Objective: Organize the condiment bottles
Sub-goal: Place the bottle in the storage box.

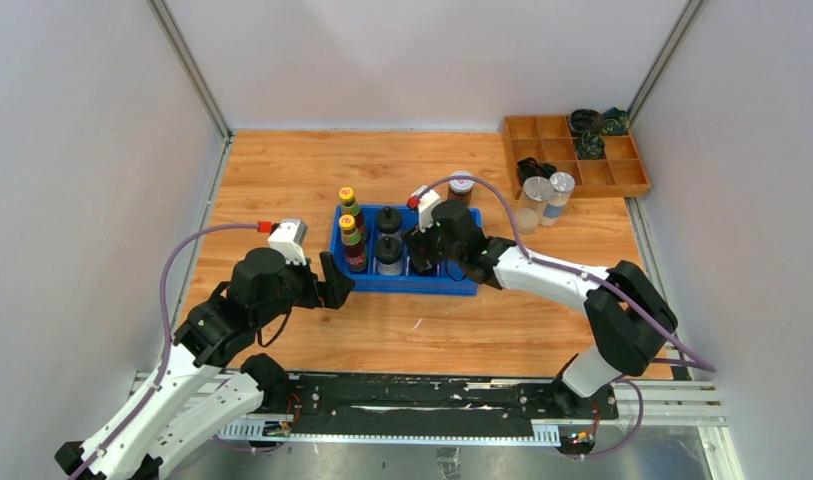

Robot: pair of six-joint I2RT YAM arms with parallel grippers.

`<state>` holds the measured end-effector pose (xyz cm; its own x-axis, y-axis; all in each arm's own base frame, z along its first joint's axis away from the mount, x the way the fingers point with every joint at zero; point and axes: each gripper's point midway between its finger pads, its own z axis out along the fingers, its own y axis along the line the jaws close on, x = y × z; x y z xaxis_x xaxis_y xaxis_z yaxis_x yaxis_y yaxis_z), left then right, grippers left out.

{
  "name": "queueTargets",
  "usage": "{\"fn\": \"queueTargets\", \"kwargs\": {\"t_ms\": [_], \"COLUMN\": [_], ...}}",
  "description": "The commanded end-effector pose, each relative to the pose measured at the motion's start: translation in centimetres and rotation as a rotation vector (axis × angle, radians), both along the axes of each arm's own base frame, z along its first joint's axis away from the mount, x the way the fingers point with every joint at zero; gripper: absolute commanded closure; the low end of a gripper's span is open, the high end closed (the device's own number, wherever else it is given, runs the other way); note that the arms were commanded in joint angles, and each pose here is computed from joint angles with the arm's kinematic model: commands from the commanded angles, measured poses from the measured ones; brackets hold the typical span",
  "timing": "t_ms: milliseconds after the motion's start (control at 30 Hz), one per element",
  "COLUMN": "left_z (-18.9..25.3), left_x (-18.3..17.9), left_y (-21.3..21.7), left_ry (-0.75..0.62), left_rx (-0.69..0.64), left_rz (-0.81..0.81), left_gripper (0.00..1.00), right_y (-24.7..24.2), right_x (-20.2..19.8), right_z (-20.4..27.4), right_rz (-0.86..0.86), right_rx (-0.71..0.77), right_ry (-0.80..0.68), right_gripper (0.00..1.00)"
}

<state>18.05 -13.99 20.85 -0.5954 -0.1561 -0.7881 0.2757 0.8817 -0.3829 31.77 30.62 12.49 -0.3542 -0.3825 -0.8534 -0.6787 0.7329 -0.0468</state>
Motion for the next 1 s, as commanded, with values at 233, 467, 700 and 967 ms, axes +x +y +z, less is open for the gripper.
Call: {"fn": "queueTargets", "kwargs": {"t_ms": [233,467,700,967], "left_z": [0.1,0.2,0.3,0.0], "left_x": [-0.2,-0.2,-0.2,-0.1], "left_y": [0.1,0.1,0.1,0.1], "left_ry": [-0.004,-0.006,-0.007,-0.002], "left_rx": [-0.012,-0.013,-0.012,-0.004], "left_rz": [0.007,0.006,0.005,0.009], "left_gripper": [0.0,0.0,0.0,0.0], "right_y": [-0.6,-0.1,0.5,0.3], "right_x": [-1.0,-1.0,-1.1,-1.7], "right_z": [0.2,0.1,0.1,-0.3], "right_rz": [-0.012,0.004,0.018,0.029], "right_rx": [0.02,0.021,0.018,0.004], "right_ry": [0.013,0.018,0.027,0.033], "right_gripper": [0.29,0.29,0.29,0.18]}}
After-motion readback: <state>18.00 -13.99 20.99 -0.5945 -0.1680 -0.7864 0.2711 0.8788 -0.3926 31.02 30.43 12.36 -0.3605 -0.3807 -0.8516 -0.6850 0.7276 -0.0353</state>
